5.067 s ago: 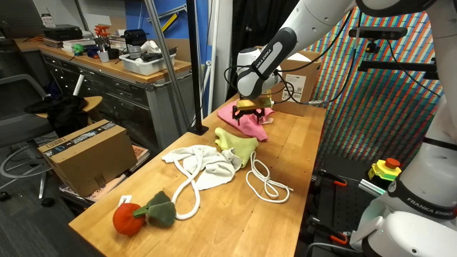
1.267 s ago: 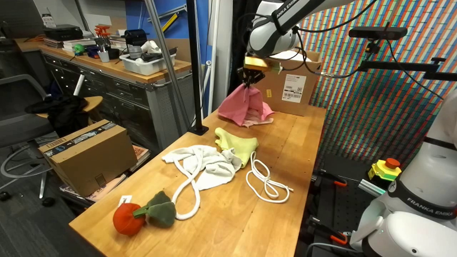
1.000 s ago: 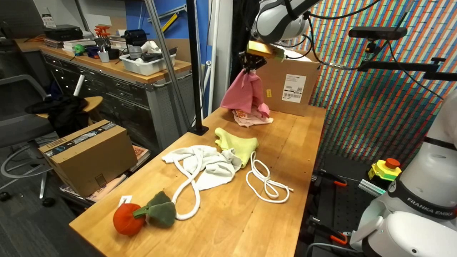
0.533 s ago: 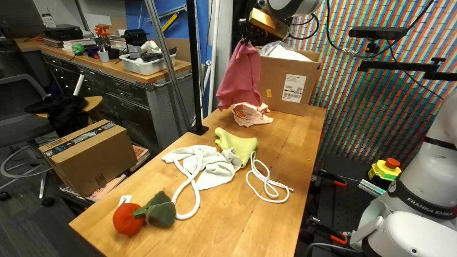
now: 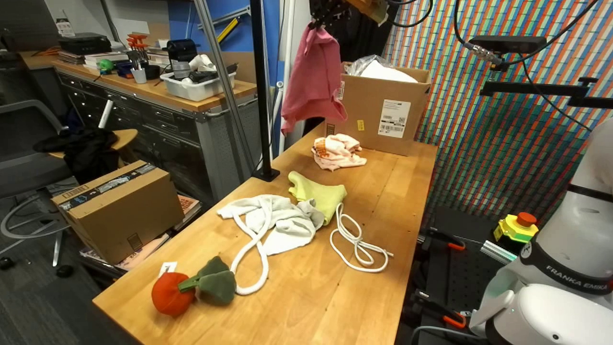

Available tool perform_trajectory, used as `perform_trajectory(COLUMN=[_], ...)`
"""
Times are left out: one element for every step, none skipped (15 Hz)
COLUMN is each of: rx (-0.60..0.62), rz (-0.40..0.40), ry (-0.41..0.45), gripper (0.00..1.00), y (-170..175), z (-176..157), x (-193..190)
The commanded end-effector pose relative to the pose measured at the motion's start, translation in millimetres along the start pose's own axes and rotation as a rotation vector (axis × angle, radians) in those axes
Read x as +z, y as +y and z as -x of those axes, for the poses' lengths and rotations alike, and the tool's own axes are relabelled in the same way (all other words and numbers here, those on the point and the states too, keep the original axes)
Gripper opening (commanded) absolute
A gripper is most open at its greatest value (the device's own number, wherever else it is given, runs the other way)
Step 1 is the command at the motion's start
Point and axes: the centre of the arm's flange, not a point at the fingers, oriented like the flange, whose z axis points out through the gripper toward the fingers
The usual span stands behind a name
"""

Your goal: Separate the objects on the table.

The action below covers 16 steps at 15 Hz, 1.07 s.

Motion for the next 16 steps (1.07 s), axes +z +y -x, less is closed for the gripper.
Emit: perform_trajectory(rx=[-0.147, -0.195, -0.239, -0.286, -0.332, -0.379, -0.428, -0.479, -0.526, -0.574, -0.623, -0.673, -0.722, -0.773, -0.822, -0.874], rz=[-0.030, -0.030, -0.031, -0.031, -0.029, -0.025, -0.017, -0.003, 0.006, 0.015, 0.022, 0.026, 0.029, 0.033, 0.033, 0.032], ry=[-0.103, -0.148, -0.193, -0.237, -0.281, -0.325, -0.366, -0.404, -0.445, -0.483, -0.521, -0.557, -0.592, -0.624, -0.659, -0.686], gripper=[0.02, 0.02, 0.02, 0.02, 0.02, 0.02, 0.02, 0.02, 0.02, 0.02, 0.02, 0.02, 0.02, 0.02, 0.02, 0.02], y=[-27, -35, -41, -47, -54, -58, -63, -67, -71, -75, -80, -84, -91, -96, -103, -107], z=[28, 39, 50, 61, 73, 81, 93, 104, 115, 129, 142, 155, 171, 184, 201, 215], x=[-31, -36, -41, -46, -50, -55, -57, -60, -63, -65, -66, -68, -68, -68, -68, -68])
